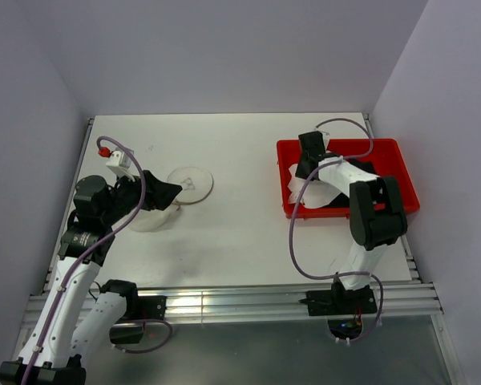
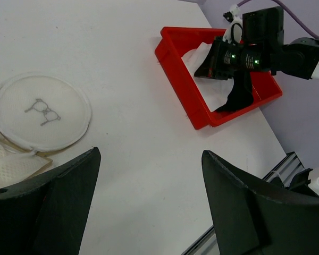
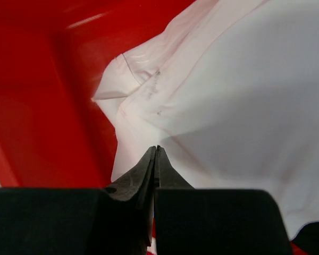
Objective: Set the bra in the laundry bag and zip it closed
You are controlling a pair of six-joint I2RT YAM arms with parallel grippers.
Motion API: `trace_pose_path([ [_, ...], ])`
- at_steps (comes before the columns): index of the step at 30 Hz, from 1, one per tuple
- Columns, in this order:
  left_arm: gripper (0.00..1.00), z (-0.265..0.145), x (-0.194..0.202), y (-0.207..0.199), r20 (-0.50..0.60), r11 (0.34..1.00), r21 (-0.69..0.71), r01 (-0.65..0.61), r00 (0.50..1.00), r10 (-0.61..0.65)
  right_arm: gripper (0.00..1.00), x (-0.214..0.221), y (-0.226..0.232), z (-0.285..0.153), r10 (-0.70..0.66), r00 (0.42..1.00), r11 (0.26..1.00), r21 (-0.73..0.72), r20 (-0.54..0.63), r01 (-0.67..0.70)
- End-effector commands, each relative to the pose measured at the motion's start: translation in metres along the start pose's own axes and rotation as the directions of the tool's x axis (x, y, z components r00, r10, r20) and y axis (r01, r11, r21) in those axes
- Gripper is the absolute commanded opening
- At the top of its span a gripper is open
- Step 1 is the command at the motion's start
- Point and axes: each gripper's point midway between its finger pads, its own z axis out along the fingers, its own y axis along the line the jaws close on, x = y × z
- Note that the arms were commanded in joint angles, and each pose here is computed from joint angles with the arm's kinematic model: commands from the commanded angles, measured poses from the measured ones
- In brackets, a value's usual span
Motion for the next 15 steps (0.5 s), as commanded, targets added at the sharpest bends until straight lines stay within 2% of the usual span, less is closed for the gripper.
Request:
trace_pose_path([
  [1, 0.83, -0.003, -0.004, -0.006, 0.017, 0.999, 0.021, -0.046, 0.999, 0.046, 0.0, -0.053, 0.003, -0.038, 0.056, 0.977, 0.997, -0.059, 0.204, -0.045],
  [2, 0.83, -0.003, -0.003, -0.007, 0.016, 0.999, 0.024, -0.046, 0.999, 0.046, 0.0, -0.074, 0.006, -0.062, 0.081, 0.954, 0.993, -0.104, 0.289, -0.053],
  [6, 0.83, -0.003, -0.003, -0.007, 0.015, 0.999, 0.029, -0.042, 0.999, 0.042, 0.0, -0.095, 0.001, -0.101, 0.087, 0.921, 0.991, -0.128, 0.38, -0.041],
  [9, 0.83, -0.004, -0.003, -0.007, 0.016, 0.999, 0.026, -0.041, 0.999, 0.041, 0.12, -0.076, -0.003, -0.083, 0.0, 0.973, 0.999, -0.048, 0.229, 0.011],
  [10, 0.83, -0.004, -0.004, -0.007, 0.019, 0.999, 0.026, -0.042, 0.999, 0.042, 0.23, -0.065, -0.005, -0.069, -0.022, 0.982, 0.999, -0.019, 0.186, 0.026],
  [11, 0.83, -0.004, -0.003, -0.007, 0.02, 0.999, 0.024, -0.042, 0.999, 0.042, 0.27, -0.056, -0.007, -0.061, -0.033, 0.987, 0.999, -0.008, 0.158, 0.034],
  [15, 0.83, -0.004, -0.003, -0.009, 0.016, 0.999, 0.031, -0.041, 0.999, 0.041, 0.38, -0.029, -0.01, -0.037, -0.098, 0.994, 0.995, 0.015, 0.045, 0.097],
])
